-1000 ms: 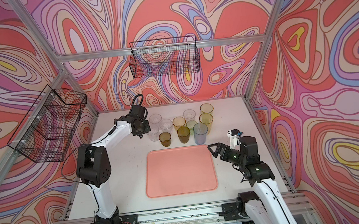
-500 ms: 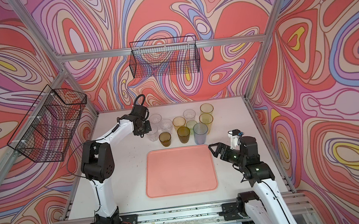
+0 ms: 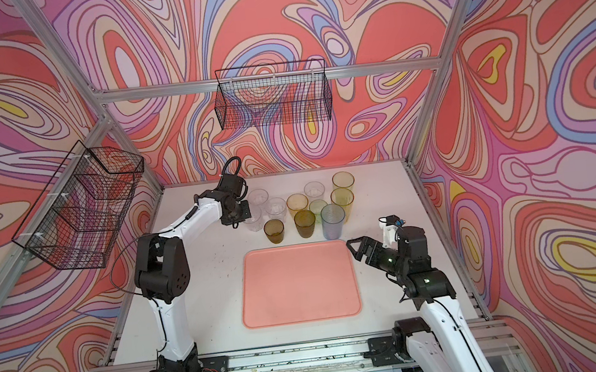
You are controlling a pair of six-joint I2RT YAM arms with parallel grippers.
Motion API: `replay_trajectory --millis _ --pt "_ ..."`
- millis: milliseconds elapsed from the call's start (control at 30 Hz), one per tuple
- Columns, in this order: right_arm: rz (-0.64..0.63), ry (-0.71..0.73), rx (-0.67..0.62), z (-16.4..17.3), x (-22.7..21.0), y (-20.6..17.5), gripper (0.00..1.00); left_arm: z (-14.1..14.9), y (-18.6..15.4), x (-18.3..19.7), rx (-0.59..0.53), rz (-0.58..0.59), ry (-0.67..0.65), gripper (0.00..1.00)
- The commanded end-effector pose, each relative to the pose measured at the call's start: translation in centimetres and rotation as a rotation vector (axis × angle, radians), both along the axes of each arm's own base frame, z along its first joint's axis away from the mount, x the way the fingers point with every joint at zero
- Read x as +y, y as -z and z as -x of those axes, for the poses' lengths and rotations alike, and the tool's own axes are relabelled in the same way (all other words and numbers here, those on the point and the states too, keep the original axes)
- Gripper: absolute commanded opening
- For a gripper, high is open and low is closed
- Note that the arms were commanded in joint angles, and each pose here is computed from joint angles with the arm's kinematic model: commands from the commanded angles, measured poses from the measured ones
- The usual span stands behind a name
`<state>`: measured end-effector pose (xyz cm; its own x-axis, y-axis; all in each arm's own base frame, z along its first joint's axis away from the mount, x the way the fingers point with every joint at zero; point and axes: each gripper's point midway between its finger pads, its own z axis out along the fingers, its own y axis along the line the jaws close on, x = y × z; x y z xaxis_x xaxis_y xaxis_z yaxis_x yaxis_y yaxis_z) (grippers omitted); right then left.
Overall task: Place the glasses into the tray
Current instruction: Pick up the glass from the top-center of the table.
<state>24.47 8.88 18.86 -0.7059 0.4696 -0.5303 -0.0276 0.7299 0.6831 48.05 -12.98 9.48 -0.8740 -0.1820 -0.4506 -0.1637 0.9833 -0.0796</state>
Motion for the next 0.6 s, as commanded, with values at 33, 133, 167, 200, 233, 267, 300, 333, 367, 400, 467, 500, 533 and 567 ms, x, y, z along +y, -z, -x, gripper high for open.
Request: replay_trajectory --millis 33,133,167,200,233,267,300,333,367,400,467,500,533,567 --pt "0.003 0.008 0.018 0.2 -0.1 0.6 0.98 1.3 -1.8 0.7 -0.002 -0.011 0.012 0.0" --pt "-0.003 0.01 0.015 0.2 0.0 0.4 0.98 2.0 -2.4 0.9 -0.007 -0.006 0.013 0.0" --pt "-0.006 0.01 0.015 0.2 0.0 0.4 0.98 2.3 -2.6 1.0 -0.008 -0.007 0.011 0.0" --pt "-0.006 0.009 0.016 0.2 0.0 0.4 0.98 2.5 -2.9 1.1 -0.015 -0.006 0.01 0.0" --pt "-0.008 0.007 0.019 0.3 0.0 0.4 0.98 2.8 -3.0 1.2 -0.017 -0.004 0.006 0.0" --pt "-0.009 0.003 0.023 0.3 0.1 0.4 0.98 3.1 -3.3 1.3 -0.023 -0.001 0.002 0.0" --pt "-0.011 0.001 0.025 0.4 0.1 0.4 0.98 3.4 -3.5 1.4 -0.028 0.003 -0.002 0.0" --pt "-0.013 -0.002 0.028 0.5 0.2 0.5 0.98 3.7 -3.7 1.5 -0.032 0.007 -0.004 0.0" --pt "-0.014 -0.002 0.031 0.5 0.2 0.5 0.98 4.0 -4.0 1.5 -0.034 0.01 -0.007 0.0" --pt "-0.015 -0.004 0.036 0.6 0.2 0.5 0.98 4.2 -4.1 1.6 -0.036 0.015 -0.01 0.0" --pt "-0.013 -0.002 0.046 0.7 0.2 0.6 0.98 4.9 -4.5 1.6 -0.039 0.029 -0.014 0.0" --pt "-0.014 0.0 0.053 0.7 0.2 0.7 0.98 5.3 -4.7 1.7 -0.04 0.036 -0.016 0.0" --pt "-0.012 -0.001 0.055 0.8 0.2 0.7 0.98 5.7 -4.9 1.8 -0.043 0.04 -0.02 0.0" --pt "-0.012 -0.002 0.06 0.9 0.2 0.7 0.98 6.1 -5.1 1.8 -0.044 0.046 -0.022 0.0"
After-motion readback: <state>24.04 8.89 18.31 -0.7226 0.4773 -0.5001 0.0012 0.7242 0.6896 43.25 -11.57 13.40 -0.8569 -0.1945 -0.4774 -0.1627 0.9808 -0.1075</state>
